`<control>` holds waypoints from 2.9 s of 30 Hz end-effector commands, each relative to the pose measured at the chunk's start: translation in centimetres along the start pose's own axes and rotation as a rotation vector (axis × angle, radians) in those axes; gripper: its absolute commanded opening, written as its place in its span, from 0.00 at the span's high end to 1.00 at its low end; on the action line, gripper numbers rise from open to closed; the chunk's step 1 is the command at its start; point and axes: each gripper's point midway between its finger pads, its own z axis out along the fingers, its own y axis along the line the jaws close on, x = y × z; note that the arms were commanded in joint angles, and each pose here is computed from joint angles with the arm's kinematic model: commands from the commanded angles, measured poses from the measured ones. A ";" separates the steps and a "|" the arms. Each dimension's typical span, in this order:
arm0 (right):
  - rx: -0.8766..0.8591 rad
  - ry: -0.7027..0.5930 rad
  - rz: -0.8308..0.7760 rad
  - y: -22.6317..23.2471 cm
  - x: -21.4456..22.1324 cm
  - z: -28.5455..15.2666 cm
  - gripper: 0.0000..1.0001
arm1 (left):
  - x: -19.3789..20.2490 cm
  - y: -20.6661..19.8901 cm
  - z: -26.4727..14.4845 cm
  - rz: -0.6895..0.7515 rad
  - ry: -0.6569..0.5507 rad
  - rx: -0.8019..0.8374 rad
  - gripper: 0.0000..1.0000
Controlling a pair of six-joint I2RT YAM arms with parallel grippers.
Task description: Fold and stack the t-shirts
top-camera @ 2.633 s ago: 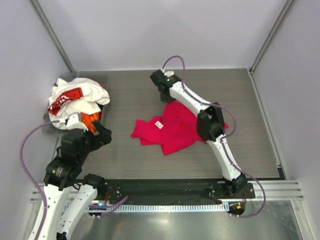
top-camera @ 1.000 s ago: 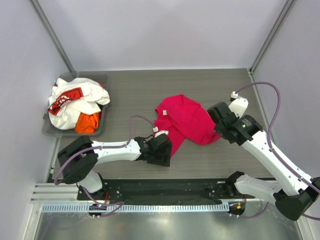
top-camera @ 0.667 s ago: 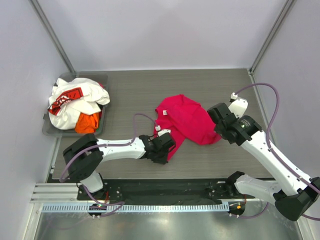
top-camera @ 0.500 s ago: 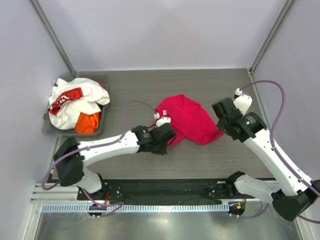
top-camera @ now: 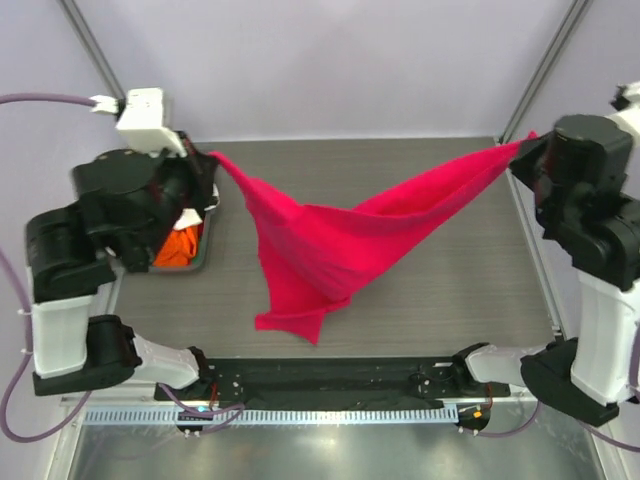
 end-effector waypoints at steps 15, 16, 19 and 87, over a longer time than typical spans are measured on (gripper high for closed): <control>0.030 -0.130 0.037 -9.4 -3.3 -8.0 0.99 | -8.4 6.1 -5.8 0.186 -0.299 0.027 1.00; 0.016 -0.136 0.038 -9.5 -3.5 -8.3 0.99 | -8.7 5.6 -6.0 0.187 -0.309 0.057 1.00; -0.057 -0.186 0.072 -9.8 -4.8 -9.9 0.99 | -8.9 3.1 -6.8 0.222 -0.336 0.230 1.00; 0.214 -0.039 -0.361 -5.0 6.5 8.7 0.99 | 52.2 -22.9 -1.6 -0.171 0.860 0.988 0.34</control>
